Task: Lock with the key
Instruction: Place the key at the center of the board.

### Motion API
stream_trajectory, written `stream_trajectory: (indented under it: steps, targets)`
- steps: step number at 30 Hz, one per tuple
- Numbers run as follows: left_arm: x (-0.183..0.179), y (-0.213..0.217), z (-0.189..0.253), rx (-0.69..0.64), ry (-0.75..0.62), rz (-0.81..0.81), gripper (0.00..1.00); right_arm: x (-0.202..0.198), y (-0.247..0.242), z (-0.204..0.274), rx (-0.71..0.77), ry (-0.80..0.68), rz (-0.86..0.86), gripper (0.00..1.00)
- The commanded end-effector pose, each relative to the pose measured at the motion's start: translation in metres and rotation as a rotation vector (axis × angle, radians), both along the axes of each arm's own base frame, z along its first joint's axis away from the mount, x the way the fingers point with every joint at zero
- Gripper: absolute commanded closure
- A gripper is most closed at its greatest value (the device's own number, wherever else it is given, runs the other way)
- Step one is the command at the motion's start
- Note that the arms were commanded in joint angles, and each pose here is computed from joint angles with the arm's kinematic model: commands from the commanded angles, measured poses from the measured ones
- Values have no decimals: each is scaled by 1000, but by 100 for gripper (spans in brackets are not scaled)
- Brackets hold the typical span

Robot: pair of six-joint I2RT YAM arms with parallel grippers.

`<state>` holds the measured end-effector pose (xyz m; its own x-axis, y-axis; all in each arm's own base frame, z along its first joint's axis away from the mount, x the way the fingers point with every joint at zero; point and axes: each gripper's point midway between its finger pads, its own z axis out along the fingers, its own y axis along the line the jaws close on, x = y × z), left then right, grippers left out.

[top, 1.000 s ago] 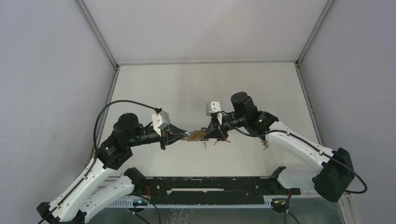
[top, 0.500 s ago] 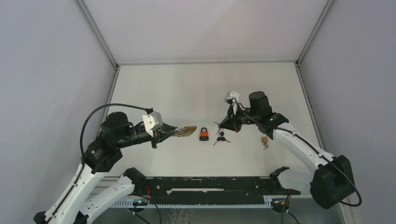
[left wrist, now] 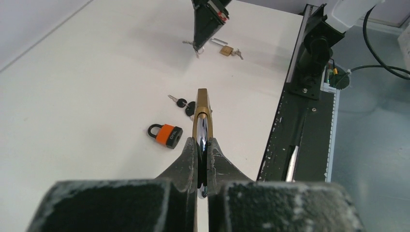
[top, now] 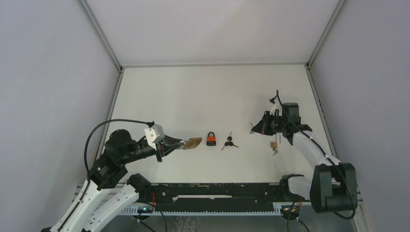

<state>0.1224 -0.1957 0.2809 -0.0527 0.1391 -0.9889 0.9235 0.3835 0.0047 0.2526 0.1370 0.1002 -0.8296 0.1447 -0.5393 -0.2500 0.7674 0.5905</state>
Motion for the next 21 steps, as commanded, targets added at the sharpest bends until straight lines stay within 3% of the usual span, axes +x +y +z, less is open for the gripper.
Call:
stream_trajectory:
  steps: [1, 21]
  targets:
    - [-1, -3, 47, -166, -114, 3, 100, 41, -30, -12, 35, 35, -161, 100]
    - [-2, 2, 47, -173, -133, 21, 100, 118, -73, -73, -15, 259, -291, 100]
